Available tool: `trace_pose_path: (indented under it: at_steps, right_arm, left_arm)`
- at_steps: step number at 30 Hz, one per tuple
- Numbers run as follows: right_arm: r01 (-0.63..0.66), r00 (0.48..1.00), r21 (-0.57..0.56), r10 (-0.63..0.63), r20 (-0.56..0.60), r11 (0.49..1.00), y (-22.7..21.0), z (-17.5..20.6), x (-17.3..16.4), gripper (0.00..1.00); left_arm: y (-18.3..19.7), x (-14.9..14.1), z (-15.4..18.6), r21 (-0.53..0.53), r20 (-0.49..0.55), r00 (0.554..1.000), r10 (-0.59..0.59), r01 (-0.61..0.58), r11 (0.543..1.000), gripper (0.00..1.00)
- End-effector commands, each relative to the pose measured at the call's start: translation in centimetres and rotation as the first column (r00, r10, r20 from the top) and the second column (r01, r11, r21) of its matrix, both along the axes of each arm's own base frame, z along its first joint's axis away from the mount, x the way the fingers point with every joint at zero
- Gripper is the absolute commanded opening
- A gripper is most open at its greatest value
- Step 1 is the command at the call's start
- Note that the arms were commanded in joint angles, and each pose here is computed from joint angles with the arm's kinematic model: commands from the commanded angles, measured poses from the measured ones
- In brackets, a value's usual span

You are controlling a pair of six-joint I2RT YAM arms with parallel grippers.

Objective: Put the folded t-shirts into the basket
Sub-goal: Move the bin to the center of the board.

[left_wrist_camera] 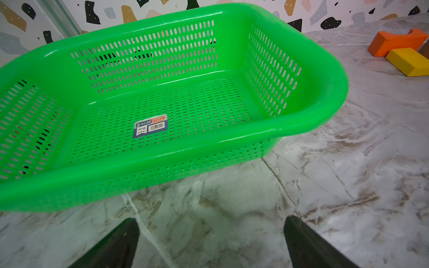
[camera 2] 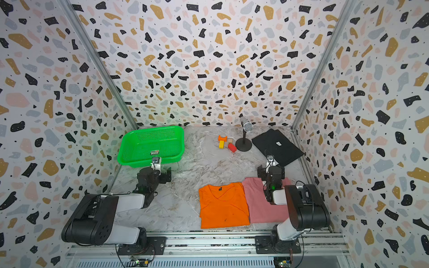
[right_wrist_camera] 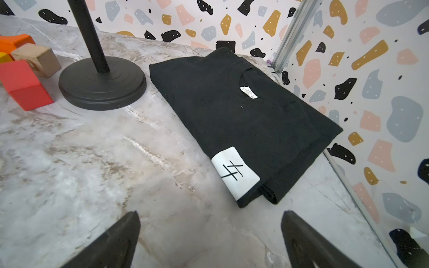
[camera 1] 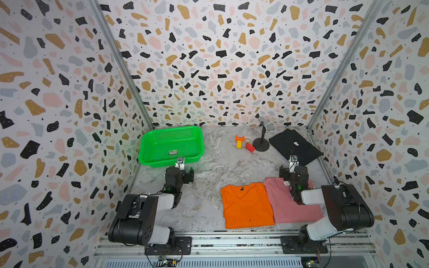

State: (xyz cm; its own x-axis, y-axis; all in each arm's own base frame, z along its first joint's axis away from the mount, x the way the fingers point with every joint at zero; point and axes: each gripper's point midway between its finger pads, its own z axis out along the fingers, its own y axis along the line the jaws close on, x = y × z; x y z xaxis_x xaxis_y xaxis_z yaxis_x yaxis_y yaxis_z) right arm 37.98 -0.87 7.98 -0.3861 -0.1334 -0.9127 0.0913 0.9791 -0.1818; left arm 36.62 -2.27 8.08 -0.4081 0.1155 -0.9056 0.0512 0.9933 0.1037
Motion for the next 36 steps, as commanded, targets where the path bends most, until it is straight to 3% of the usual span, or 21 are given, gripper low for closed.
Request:
trace_pose_path:
  at_steps: [1, 10, 15, 20, 23, 25, 27, 28, 30, 33, 35, 36]
  right_arm:
    - [0.005, 1.000, 0.015, -0.006, 0.017, 1.000, 0.0, 0.6, 0.2, 1.00]
    - [0.011, 1.000, 0.013, -0.012, 0.027, 1.000, -0.2, 0.8, 0.1, 1.00]
    - [0.076, 0.980, 0.038, -0.081, 0.182, 0.996, -1.5, 2.5, -2.8, 1.00]
    - [-0.047, 0.956, -0.007, 0.047, 0.290, 0.999, 0.7, 5.5, -5.2, 1.00]
    - [-0.119, 0.973, 0.024, 0.111, 0.203, 0.993, 2.2, 6.7, -4.9, 1.00]
    - [-0.098, 0.989, 0.082, 0.087, 0.119, 0.992, 2.2, 7.9, -4.4, 1.00]
    - [-0.074, 0.996, 0.132, 0.066, 0.065, 0.989, 2.3, 8.9, -3.8, 1.00]
    - [-0.076, 0.997, 0.158, 0.071, 0.035, 0.985, 2.6, 9.8, -3.4, 1.00]
    - [-0.037, 0.998, 0.215, 0.045, -0.035, 0.976, 2.7, 10.1, -3.4, 1.00]
    - [0.151, 0.985, 0.358, -0.107, -0.139, 0.922, 1.4, 10.3, -4.1, 1.00]
    - [0.247, 0.963, 0.413, -0.176, -0.203, 0.876, 0.9, 9.7, -4.8, 1.00]
    - [0.222, 0.968, 0.431, -0.147, -0.202, 0.874, 1.4, 10.0, -4.7, 1.00]
  left_arm:
    - [0.1, 0.9, 1.7, -0.009, 0.068, 0.998, 0.008, -0.008, 1.000, 1.00]
    - [0.2, 0.9, 1.6, -0.008, 0.060, 0.998, 0.008, -0.008, 1.000, 1.00]
    - [0.2, 0.9, 1.7, -0.009, 0.070, 0.998, 0.010, -0.009, 1.000, 1.00]
    - [0.2, 1.2, 2.3, -0.011, 0.045, 0.999, 0.013, -0.012, 1.000, 1.00]
    - [0.4, 1.8, 3.1, -0.029, -0.002, 1.000, 0.007, -0.007, 1.000, 1.00]
    - [-0.4, 2.2, 3.3, -0.037, -0.091, 0.994, -0.053, 0.050, 0.998, 1.00]
    - [-2.6, 1.5, 3.2, -0.085, -0.245, 0.949, -0.200, 0.185, 0.979, 1.00]
    - [-4.9, -0.5, 3.0, -0.138, -0.342, 0.865, -0.368, 0.341, 0.930, 1.00]
    - [-7.2, -4.1, 3.4, -0.216, -0.436, 0.717, -0.544, 0.504, 0.836, 1.00]
    - [-7.5, -7.7, 4.5, -0.276, -0.516, 0.603, -0.608, 0.555, 0.785, 1.00]
    - [-7.5, -9.1, 5.7, -0.297, -0.544, 0.566, -0.620, 0.561, 0.773, 1.00]
    - [-7.6, -9.5, 6.5, -0.311, -0.550, 0.551, -0.628, 0.563, 0.766, 1.00]
